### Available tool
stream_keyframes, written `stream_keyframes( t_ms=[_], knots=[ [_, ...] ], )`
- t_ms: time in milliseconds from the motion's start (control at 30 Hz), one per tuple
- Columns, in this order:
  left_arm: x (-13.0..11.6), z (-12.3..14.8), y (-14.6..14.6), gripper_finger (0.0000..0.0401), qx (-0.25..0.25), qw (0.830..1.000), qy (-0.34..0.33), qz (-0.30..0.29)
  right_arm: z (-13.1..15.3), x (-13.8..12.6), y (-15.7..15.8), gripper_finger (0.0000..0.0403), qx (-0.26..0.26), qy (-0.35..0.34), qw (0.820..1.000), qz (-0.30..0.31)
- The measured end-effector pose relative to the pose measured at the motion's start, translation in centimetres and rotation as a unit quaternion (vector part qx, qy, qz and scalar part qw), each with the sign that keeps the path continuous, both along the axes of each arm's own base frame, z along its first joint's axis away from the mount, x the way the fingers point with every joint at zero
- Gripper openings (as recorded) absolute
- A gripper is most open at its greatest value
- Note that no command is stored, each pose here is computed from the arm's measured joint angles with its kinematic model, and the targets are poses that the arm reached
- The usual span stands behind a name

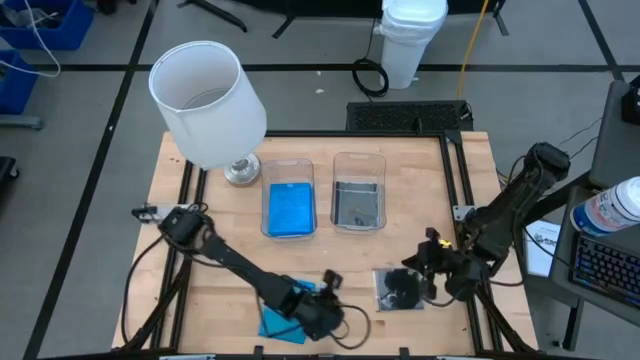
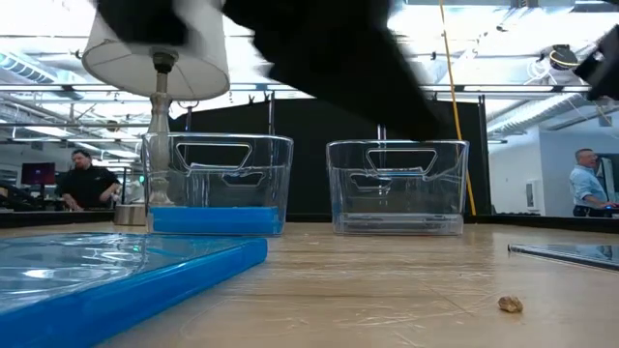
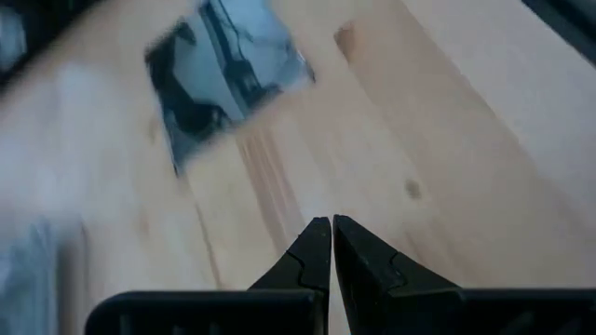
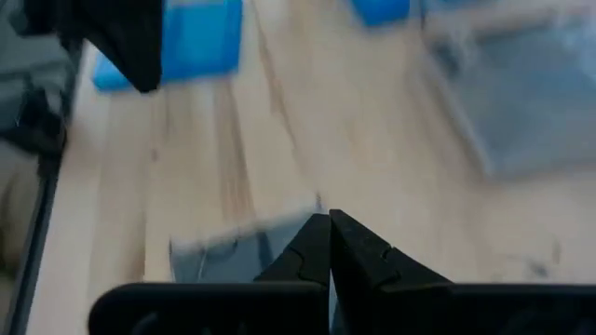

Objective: Pick & place jewel cases by type
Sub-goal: Put the black CD case into the right transparent bin

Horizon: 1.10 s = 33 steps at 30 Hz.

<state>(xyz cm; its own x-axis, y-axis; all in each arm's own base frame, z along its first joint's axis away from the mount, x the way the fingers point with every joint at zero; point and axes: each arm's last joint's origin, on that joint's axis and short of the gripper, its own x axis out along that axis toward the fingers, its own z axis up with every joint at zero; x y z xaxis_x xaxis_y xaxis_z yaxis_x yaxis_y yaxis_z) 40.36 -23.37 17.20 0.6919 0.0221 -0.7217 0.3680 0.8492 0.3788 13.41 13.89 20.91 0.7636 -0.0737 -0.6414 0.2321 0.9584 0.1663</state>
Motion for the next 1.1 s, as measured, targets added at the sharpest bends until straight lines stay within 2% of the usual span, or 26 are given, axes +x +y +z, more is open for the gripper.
stream_keyframes(
  t_ms=[67, 200, 367, 500, 667, 733, 833, 933, 1000, 1100],
  knots=[
    [1.3, -0.4, -0.3, 0.0026, 0.039, 0.999, 0.002, -0.028, -0.2, -0.4, -0.2, 0.0, 0.023, 0.043, 0.999, -0.001],
    [3.5, -0.7, -0.7, 0.0026, 0.103, 0.993, -0.018, -0.055, -1.1, -1.5, -0.7, 0.0, 0.061, 0.128, 0.989, -0.05],
    [5.0, -1.3, 0.0, 0.0027, 0.134, 0.988, -0.012, -0.081, -1.9, -3.1, -1.4, 0.0, 0.088, 0.23, 0.96, -0.131],
    [5.5, -1.5, 0.9, 0.0041, 0.156, 0.984, -0.008, -0.09, -2.0, -3.7, -1.1, 0.0, 0.122, 0.27, 0.943, -0.15],
    [6.2, -2.3, 2.1, 0.008, 0.142, 0.984, 0.007, -0.107, -2.1, -3.7, -0.4, 0.0, 0.167, 0.286, 0.929, -0.165],
    [6.4, -2.3, 2.6, 0.0083, 0.117, 0.986, 0.014, -0.115, -2.2, -3.6, -0.2, 0.0, 0.181, 0.295, 0.923, -0.169],
    [6.7, -2.5, 3.1, 0.0066, 0.076, 0.991, 0.021, -0.111, -2.6, -3.5, 0.2, 0.0, 0.194, 0.321, 0.909, -0.179],
    [6.6, -2.8, 3.1, 0.0029, 0.052, 0.992, 0.034, -0.112, -3.1, -3.4, 0.7, 0.0, 0.2, 0.34, 0.9, -0.186],
    [6.6, -2.8, 3.1, 0.0009, 0.039, 0.993, 0.038, -0.107, -3.4, -3.2, 1.0, 0.0, 0.202, 0.343, 0.898, -0.188],
    [6.6, -2.8, 3.1, 0.001, 0.013, 0.996, 0.04, -0.082, -4.0, -2.7, 1.7, 0.0, 0.208, 0.334, 0.901, -0.18]
  ],
)
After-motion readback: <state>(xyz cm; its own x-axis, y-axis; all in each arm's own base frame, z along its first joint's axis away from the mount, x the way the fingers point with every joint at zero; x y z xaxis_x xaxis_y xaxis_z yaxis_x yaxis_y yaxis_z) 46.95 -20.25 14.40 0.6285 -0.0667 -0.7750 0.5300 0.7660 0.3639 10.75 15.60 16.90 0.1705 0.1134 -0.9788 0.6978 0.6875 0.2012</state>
